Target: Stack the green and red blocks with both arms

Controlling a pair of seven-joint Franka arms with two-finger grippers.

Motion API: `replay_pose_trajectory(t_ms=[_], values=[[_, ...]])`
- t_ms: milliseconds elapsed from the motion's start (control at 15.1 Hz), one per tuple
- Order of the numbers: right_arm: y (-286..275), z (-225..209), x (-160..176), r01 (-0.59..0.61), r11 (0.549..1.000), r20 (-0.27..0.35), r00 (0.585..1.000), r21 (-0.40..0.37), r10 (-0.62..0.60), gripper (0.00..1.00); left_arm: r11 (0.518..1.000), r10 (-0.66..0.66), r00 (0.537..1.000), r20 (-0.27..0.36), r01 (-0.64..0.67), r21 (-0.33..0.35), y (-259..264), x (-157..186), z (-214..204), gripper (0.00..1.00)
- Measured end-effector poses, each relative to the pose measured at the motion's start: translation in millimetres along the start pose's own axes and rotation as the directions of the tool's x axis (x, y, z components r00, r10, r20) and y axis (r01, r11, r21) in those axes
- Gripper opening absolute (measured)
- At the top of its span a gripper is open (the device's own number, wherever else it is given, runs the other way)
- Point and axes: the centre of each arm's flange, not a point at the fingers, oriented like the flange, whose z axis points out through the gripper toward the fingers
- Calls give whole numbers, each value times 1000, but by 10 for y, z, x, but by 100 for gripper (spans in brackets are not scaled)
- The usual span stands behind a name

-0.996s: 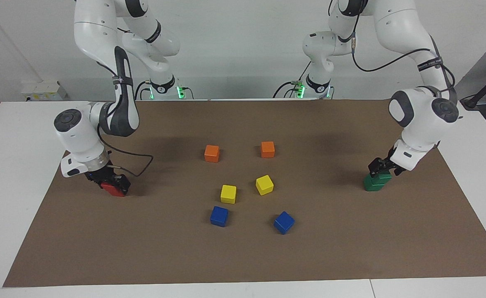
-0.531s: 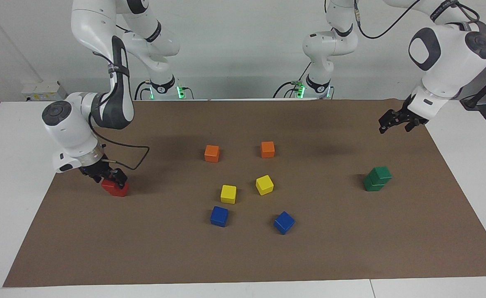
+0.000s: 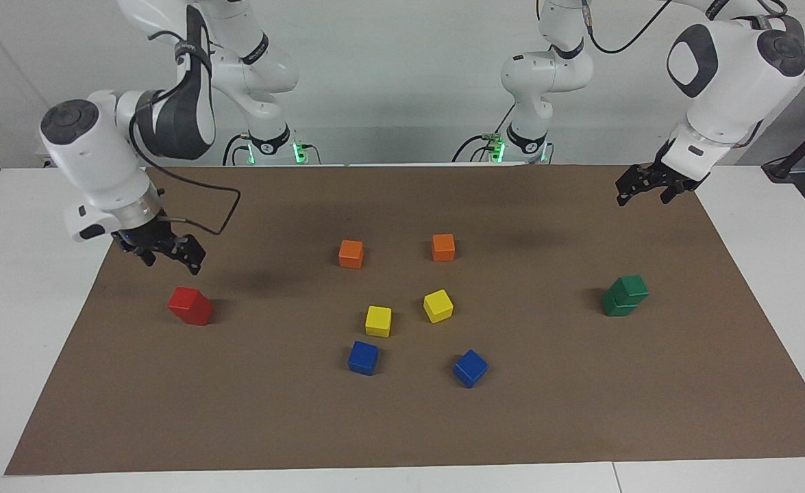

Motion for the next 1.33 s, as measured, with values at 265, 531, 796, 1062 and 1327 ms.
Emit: replay_pose_trajectory(t_ms=[265, 531, 796, 1062, 1327], values=[[-23, -321, -302, 30, 1000, 48, 998, -4, -30, 100, 1000, 4, 999, 33, -4, 0, 26, 76, -66, 100], [-141, -328, -396, 57, 998, 89, 994, -9, -56, 100, 1000, 5, 999, 43, -5, 0, 32, 59, -63, 100], [-161, -319, -414, 61, 998, 102, 993, -11, -60, 100, 1000, 12, 999, 35, -12, 1, 72, 35, -108, 100], [-150, -347, -408, 59, 998, 97, 994, -11, -58, 100, 1000, 15, 999, 30, -15, 1, 88, 28, -133, 100], [-159, -399, -401, 61, 998, 86, 995, -10, -59, 100, 1000, 15, 1000, 18, -15, 1, 86, 18, -191, 100]])
